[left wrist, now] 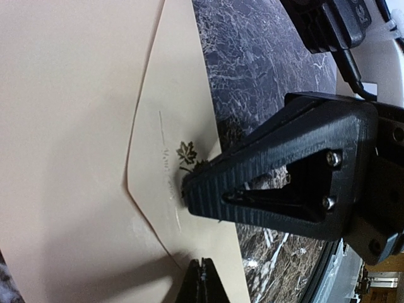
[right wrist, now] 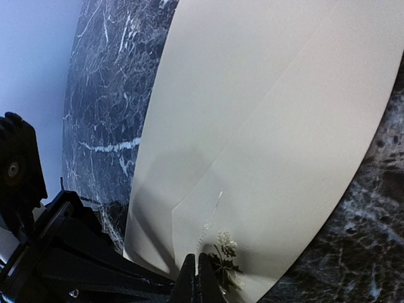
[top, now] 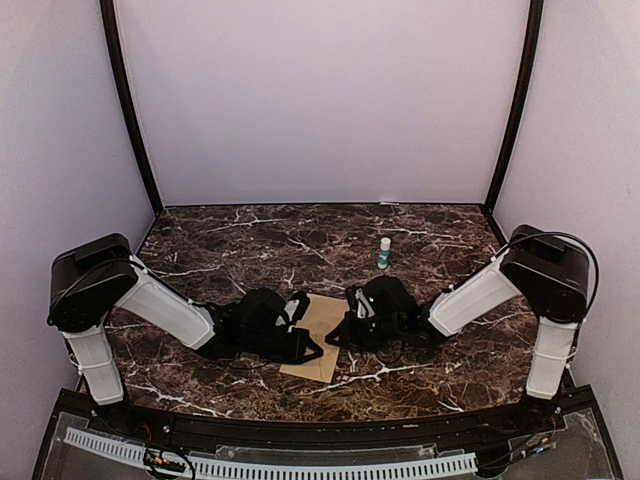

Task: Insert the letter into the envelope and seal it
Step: Seal the envelope flap on the envelope.

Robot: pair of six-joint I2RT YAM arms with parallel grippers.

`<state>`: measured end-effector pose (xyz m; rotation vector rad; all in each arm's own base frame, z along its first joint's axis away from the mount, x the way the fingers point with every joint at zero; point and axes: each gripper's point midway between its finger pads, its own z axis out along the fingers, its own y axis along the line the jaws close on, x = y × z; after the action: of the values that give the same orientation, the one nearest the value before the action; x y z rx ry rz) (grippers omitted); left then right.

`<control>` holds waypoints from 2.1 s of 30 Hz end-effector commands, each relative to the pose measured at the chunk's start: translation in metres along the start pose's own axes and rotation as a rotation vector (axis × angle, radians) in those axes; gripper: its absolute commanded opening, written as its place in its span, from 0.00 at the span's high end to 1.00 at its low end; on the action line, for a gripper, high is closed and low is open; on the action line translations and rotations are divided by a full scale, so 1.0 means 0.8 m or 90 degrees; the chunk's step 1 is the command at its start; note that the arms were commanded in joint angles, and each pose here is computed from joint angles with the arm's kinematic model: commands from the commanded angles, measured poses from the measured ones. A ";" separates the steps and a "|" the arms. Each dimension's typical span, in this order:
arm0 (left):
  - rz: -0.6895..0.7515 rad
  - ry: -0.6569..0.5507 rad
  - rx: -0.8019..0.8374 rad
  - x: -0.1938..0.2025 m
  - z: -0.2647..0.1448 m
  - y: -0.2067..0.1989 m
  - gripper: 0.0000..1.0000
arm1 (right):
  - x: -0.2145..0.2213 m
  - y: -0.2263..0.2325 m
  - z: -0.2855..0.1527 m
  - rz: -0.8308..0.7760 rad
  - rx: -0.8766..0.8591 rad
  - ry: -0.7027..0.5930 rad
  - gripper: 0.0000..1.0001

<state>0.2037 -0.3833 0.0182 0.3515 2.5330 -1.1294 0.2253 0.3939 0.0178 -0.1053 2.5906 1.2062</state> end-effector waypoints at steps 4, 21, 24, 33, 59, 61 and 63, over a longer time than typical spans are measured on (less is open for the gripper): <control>-0.018 0.075 -0.077 0.050 -0.004 0.047 1.00 | 0.003 -0.075 0.005 0.015 0.114 0.017 1.00; 0.071 0.035 -0.020 0.007 -0.008 -0.022 0.88 | 0.010 -0.075 0.012 0.007 0.107 0.035 1.00; 0.074 0.036 -0.022 0.009 -0.006 -0.026 0.93 | 0.010 -0.074 0.014 0.006 0.105 0.037 1.00; 0.085 0.029 -0.018 0.015 -0.002 -0.033 0.96 | 0.008 -0.069 0.016 0.001 0.103 0.038 1.00; 0.011 0.092 -0.144 0.068 -0.002 0.049 1.00 | 0.079 -0.023 0.003 -0.045 0.016 0.133 1.00; 0.011 0.092 -0.142 0.069 -0.003 0.049 1.00 | 0.074 -0.026 0.006 -0.036 0.024 0.124 1.00; 0.010 0.094 -0.141 0.070 -0.003 0.049 1.00 | 0.065 -0.029 0.010 -0.024 0.030 0.110 1.00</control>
<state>0.1869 -0.3923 0.0181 0.4104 2.5574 -1.0452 0.1944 0.4075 0.0182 -0.3097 2.5928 1.2967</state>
